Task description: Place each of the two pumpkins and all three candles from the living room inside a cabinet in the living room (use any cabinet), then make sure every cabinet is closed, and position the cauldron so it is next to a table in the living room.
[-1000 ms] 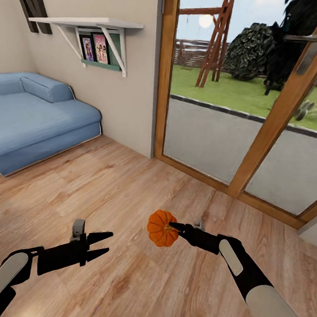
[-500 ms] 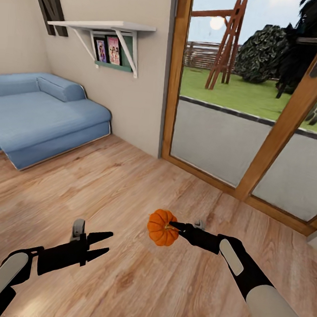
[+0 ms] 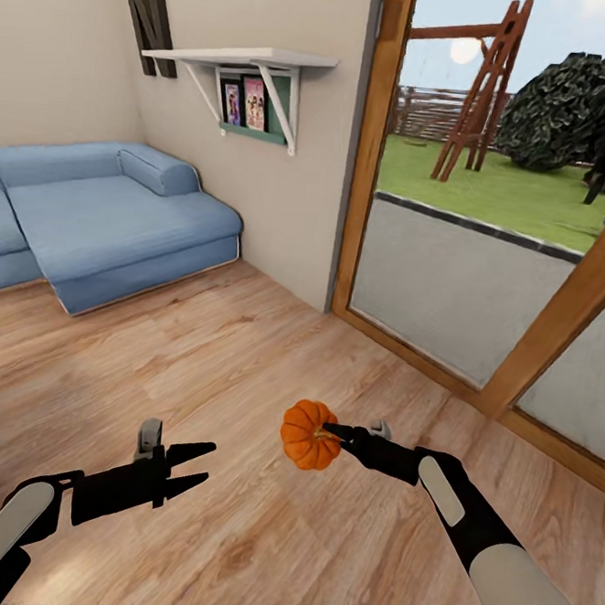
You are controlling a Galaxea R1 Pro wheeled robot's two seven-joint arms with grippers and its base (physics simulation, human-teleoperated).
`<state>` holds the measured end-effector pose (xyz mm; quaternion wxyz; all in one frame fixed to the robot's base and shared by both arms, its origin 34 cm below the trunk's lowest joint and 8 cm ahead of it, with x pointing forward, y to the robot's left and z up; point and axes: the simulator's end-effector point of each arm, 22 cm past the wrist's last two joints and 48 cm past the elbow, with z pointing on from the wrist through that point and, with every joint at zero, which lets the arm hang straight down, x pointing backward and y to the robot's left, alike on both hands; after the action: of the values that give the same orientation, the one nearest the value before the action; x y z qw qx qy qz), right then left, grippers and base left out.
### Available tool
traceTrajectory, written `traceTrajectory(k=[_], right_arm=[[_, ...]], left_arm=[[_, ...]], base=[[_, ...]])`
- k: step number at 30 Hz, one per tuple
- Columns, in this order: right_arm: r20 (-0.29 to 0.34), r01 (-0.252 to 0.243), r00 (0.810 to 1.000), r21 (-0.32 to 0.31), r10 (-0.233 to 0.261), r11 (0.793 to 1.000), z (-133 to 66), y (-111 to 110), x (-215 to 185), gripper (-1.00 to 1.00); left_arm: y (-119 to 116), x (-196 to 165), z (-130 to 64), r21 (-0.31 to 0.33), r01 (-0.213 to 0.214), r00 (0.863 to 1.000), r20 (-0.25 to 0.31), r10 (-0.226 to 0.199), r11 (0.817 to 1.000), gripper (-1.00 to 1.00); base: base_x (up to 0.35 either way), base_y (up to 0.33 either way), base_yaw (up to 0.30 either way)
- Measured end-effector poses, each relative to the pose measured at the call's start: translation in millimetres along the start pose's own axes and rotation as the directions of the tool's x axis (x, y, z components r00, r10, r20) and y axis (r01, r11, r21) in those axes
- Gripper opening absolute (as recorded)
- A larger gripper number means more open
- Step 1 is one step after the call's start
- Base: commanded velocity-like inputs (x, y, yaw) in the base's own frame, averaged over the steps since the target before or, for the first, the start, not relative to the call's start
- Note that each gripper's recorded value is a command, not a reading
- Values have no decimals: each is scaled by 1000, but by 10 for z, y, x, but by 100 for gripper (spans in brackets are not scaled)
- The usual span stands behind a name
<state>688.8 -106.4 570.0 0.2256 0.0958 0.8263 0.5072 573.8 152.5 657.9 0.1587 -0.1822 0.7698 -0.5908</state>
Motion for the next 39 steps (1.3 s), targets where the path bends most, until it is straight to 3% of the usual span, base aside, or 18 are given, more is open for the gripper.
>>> traceTrajectory(k=[21,39], right_arm=[[-1,7,1000,-3,-7,1000,-16,51,-11,-100],[2,16,1000,-5,-16,1000,-32,93,-31,-100]], left_arm=[[-54,0,-8,8,-7,1000,2,7,1000,100],[-99,7,-13,14,-14,1000,2,14,1000,100]], base=[[-9,-135,252],[-54,-28,252]])
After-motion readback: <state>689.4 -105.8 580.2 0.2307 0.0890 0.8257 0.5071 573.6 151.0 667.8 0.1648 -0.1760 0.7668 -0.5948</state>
